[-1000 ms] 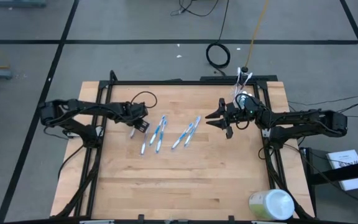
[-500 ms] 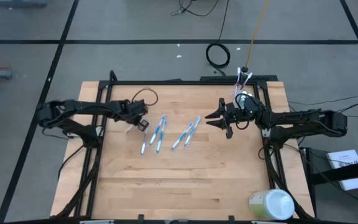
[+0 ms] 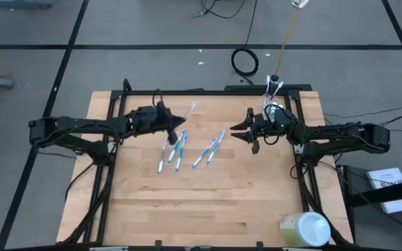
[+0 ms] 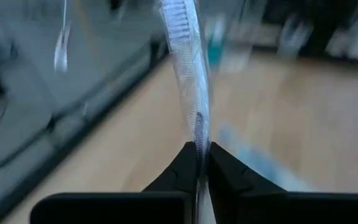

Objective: Pick & Place toothbrushing station
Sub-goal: Put the violet toothbrush into the left of the transparent organizer

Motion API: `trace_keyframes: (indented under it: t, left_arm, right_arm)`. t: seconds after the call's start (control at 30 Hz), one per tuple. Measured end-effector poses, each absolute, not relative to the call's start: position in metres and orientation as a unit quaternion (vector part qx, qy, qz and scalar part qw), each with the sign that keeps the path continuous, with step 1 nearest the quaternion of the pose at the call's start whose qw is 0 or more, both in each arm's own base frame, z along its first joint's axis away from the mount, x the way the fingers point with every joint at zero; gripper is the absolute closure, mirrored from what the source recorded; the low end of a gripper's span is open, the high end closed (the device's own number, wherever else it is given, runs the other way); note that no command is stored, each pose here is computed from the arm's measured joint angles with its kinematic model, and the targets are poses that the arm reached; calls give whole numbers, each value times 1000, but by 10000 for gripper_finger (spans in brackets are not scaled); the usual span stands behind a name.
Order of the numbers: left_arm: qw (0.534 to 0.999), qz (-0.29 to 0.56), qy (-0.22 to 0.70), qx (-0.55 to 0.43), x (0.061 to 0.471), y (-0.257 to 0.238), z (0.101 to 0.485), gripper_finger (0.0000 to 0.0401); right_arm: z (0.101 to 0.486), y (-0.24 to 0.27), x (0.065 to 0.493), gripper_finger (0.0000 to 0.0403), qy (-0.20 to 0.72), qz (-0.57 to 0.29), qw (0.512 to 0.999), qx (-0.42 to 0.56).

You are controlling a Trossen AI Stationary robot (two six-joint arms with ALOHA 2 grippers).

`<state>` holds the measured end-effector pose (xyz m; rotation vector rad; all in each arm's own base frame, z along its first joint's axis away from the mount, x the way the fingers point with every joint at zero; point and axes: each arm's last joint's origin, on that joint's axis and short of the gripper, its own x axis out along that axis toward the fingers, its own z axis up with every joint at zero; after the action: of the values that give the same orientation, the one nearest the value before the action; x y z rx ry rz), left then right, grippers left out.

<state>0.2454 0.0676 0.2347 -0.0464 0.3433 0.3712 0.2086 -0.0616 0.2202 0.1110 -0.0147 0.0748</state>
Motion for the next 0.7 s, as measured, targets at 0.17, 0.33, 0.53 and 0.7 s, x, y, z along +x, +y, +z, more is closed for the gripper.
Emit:
trace_keyframes:
  t: [0.17,0.33,0.53,0.7]
  left_arm:
    - [990,99,97,-16,266,64,230,391]
    - [996,67,50,-9,286,59,219,381]
    - [998,49,41,4,306,53,212,391]
    - [999,28,35,13,324,47,216,380]
  right_arm:
    - [224,-56,212,293,-36,21,998,47]
    - [229,-48,217,293,-76,40,996,31]
    - [222,-47,224,288,-70,-17,997,21]
    - [218,-49,229,270,-82,-21,996,30]
